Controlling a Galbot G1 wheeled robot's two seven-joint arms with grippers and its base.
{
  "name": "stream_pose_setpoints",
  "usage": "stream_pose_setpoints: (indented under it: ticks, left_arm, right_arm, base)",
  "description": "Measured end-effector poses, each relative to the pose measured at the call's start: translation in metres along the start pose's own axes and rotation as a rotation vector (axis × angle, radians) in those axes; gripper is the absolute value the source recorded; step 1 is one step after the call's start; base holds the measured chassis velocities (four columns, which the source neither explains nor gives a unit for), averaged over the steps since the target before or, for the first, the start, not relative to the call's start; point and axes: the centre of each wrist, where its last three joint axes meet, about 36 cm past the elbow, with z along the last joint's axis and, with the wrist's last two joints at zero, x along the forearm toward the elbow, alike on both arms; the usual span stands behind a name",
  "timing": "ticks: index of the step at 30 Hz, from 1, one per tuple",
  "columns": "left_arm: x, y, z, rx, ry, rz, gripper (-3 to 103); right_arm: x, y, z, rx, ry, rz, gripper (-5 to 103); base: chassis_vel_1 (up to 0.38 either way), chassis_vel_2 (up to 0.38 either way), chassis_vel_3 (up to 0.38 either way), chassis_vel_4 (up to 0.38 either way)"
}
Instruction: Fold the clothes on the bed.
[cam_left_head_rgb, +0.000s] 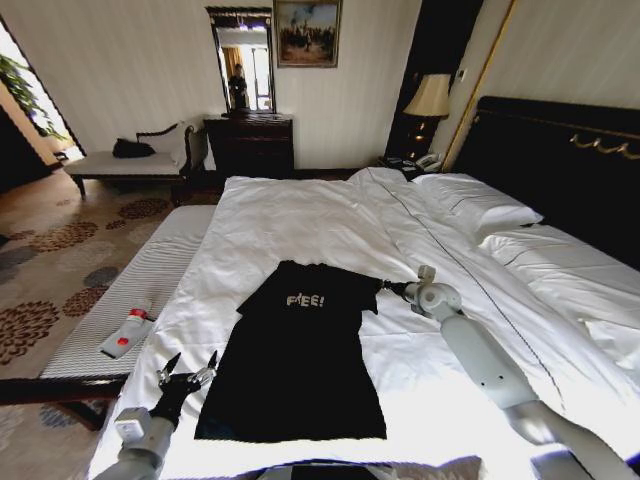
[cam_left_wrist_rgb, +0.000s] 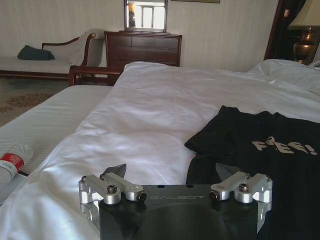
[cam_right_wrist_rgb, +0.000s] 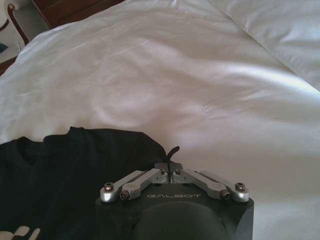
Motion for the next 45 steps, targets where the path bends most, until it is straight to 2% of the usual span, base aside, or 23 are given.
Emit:
stream_pose_setpoints:
  ticks: [7,10,12,13,15,17,18,21,22,24,25,28,29,32,34,36,37,38,41,44,45]
  left_arm:
    - [-0.011,0.0,0.0,0.026,0.027,-0.008,100]
    - [-0.031,0.004,-0.007,0.067,0.041,-0.009,100]
    - [-0.055,0.007,-0.016,0.094,0.039,0.004,100]
    - [-0.055,0.007,-0.016,0.094,0.039,0.004,100]
    - [-0.076,0.009,-0.025,0.089,0.027,0.028,100]
    - [-0.1,0.012,-0.037,0.034,0.006,0.067,100]
    - [-0.1,0.012,-0.037,0.034,0.006,0.067,100]
    - [-0.124,0.014,-0.053,-0.091,-0.02,0.147,100]
    - [-0.124,0.014,-0.053,-0.091,-0.02,0.147,100]
    - [-0.137,0.017,-0.057,-0.183,-0.025,0.187,100]
    - [-0.137,0.017,-0.057,-0.183,-0.025,0.187,100]
    - [-0.161,0.025,-0.06,-0.396,-0.096,0.262,100]
    - [-0.161,0.025,-0.06,-0.396,-0.096,0.262,100]
    - [-0.169,0.026,-0.061,-0.5,-0.122,0.341,100]
    - [-0.17,0.026,-0.059,-0.514,-0.124,0.354,100]
    - [-0.171,0.029,-0.051,-0.557,-0.121,0.391,102]
    - [-0.171,0.029,-0.051,-0.557,-0.121,0.391,102]
    - [-0.17,0.03,-0.045,-0.575,-0.118,0.408,97]
    - [-0.165,0.032,-0.031,-0.609,-0.097,0.441,103]
    - [-0.165,0.034,-0.027,-0.63,-0.095,0.44,101]
    - [-0.166,0.035,-0.025,-0.658,-0.101,0.435,100]
  right_arm:
    - [-0.004,-0.003,0.012,0.014,0.015,0.013,0]
    - [-0.003,-0.005,0.015,0.014,0.021,0.017,0]
    - [-0.003,-0.006,0.016,0.016,0.023,0.02,0]
    - [-0.003,-0.006,0.016,0.016,0.023,0.02,0]
    - [-0.002,-0.007,0.016,0.016,0.024,0.023,0]
    - [-0.002,-0.008,0.016,0.017,0.025,0.027,0]
    - [-0.002,-0.008,0.016,0.017,0.025,0.027,0]
    - [-0.004,-0.009,0.017,0.012,0.027,0.034,0]
    - [-0.004,-0.009,0.017,0.012,0.027,0.034,0]
    - [-0.005,-0.009,0.018,0.007,0.028,0.038,0]
    - [-0.005,-0.009,0.018,0.007,0.028,0.038,0]
    - [-0.009,-0.01,0.021,-0.003,0.033,0.043,0]
    - [-0.009,-0.01,0.021,-0.003,0.033,0.043,0]
    - [-0.013,-0.01,0.023,-0.007,0.036,0.047,0]
    - [-0.013,-0.01,0.023,-0.008,0.036,0.047,0]
    - [-0.014,-0.01,0.023,-0.009,0.037,0.049,0]
    - [-0.014,-0.01,0.023,-0.009,0.037,0.049,0]
    - [-0.015,-0.01,0.023,-0.01,0.036,0.05,0]
    - [-0.015,-0.01,0.021,-0.009,0.035,0.051,0]
    - [-0.015,-0.01,0.02,-0.008,0.035,0.052,0]
    - [-0.015,-0.01,0.02,-0.008,0.035,0.052,0]
  base:
    - [0.0,0.0,0.0,0.0]
    - [0.0,0.0,0.0,0.0]
    - [0.0,0.0,0.0,0.0]
    - [0.0,0.0,0.0,0.0]
    - [0.0,0.0,0.0,0.0]
    - [0.0,0.0,0.0,0.0]
    - [0.0,0.0,0.0,0.0]
    - [0.0,0.0,0.0,0.0]
    - [0.0,0.0,0.0,0.0]
    - [0.0,0.0,0.0,0.0]
    - [0.0,0.0,0.0,0.0]
    - [0.0,0.0,0.0,0.0]
    - [0.0,0.0,0.0,0.0]
    - [0.0,0.0,0.0,0.0]
    - [0.0,0.0,0.0,0.0]
    - [0.0,0.0,0.0,0.0]
    - [0.0,0.0,0.0,0.0]
    - [0.0,0.0,0.0,0.0]
    - [0.0,0.0,0.0,0.0]
    - [0.0,0.0,0.0,0.0]
    - [0.0,0.0,0.0,0.0]
